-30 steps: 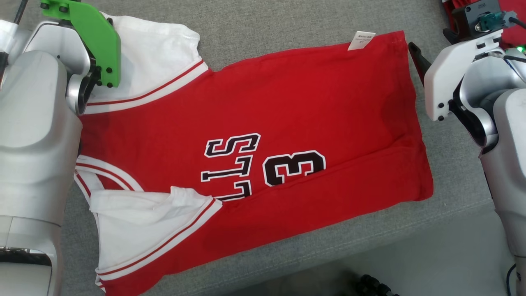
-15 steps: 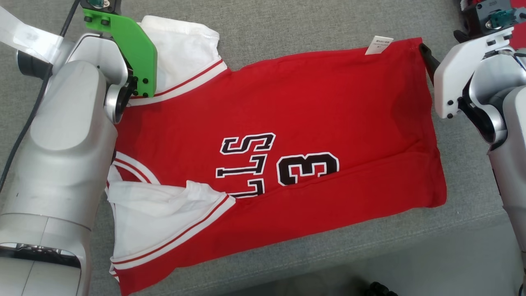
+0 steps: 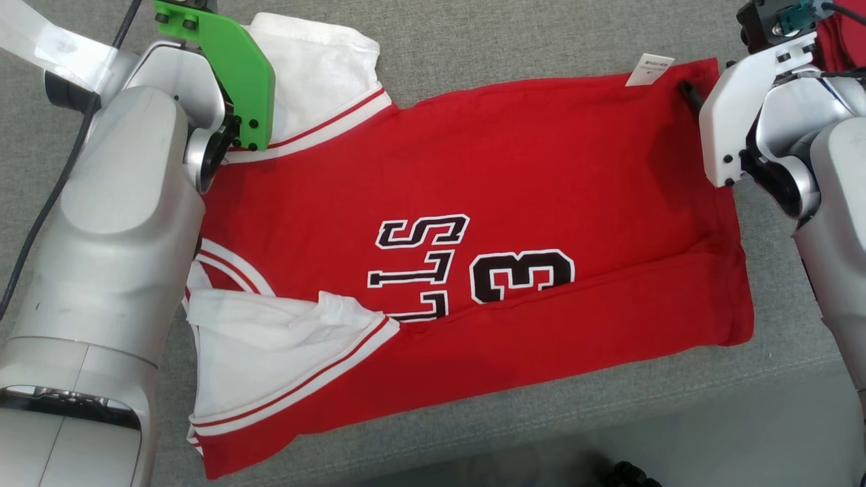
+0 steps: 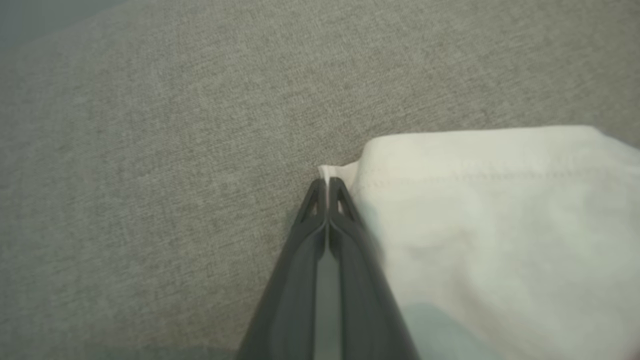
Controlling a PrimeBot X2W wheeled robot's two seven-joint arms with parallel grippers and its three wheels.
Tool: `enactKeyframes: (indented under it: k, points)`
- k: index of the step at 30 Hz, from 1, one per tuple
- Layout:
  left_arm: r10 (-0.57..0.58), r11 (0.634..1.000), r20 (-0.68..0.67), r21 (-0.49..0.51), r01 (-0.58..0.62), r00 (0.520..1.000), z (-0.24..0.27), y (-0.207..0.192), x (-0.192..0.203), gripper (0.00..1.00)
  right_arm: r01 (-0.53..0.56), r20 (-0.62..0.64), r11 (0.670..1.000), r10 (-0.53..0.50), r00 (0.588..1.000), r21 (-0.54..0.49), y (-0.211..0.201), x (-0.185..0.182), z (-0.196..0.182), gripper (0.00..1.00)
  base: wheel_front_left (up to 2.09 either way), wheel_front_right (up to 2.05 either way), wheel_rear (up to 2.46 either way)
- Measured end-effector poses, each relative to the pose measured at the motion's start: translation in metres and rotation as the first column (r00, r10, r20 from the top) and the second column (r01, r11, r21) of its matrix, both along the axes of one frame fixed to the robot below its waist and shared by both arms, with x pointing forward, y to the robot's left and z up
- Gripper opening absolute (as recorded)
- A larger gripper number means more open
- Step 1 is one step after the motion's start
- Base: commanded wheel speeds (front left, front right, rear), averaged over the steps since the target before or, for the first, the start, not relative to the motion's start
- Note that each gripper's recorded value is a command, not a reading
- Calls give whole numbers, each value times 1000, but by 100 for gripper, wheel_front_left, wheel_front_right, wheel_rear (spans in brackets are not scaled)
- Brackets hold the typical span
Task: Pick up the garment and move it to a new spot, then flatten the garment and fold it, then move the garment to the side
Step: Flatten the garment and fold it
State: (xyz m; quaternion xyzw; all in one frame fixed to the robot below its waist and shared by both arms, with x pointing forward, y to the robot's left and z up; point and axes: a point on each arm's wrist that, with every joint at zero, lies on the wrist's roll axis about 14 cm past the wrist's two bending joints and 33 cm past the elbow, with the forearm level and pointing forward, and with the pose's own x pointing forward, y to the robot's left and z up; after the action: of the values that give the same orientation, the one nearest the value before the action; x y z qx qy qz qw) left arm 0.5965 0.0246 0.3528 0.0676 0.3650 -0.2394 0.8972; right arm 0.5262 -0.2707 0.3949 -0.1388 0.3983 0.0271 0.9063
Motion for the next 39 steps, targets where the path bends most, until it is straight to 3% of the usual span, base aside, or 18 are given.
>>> enactKeyframes:
  k: [1,8,11,14,22,27,34,39]
  points:
    - [1,1000,-1,0,-1,1000,0,0,0,0,1,-8,1000,-1,1000,2,0,-1,-2,54,0,0,0]
    - [6,1000,1,-8,-6,1000,2,0,0,0,-10,-7,1000,10,1000,7,3,-2,-3,20,0,0,0]
    - [9,1000,10,-12,-9,1000,3,0,1,0,-14,-2,1000,14,1000,2,2,-2,-2,18,0,0,0]
    - [18,1000,29,-24,-17,999,7,0,3,0,-21,11,1000,21,1000,0,3,-1,-1,0,0,0,0]
    - [102,989,170,-119,-82,980,38,7,16,0,-31,99,999,27,995,36,7,6,13,0,0,0,0]
    - [172,972,306,-207,-110,937,71,19,12,0,-35,162,998,25,986,59,7,2,27,0,0,0,0]
    - [251,941,386,-311,-131,888,102,34,-18,0,-52,191,996,38,981,68,8,-15,36,0,0,0,0]
    - [267,935,405,-328,-133,874,114,43,-52,0,-63,200,995,45,979,83,12,-33,41,0,0,0,0]
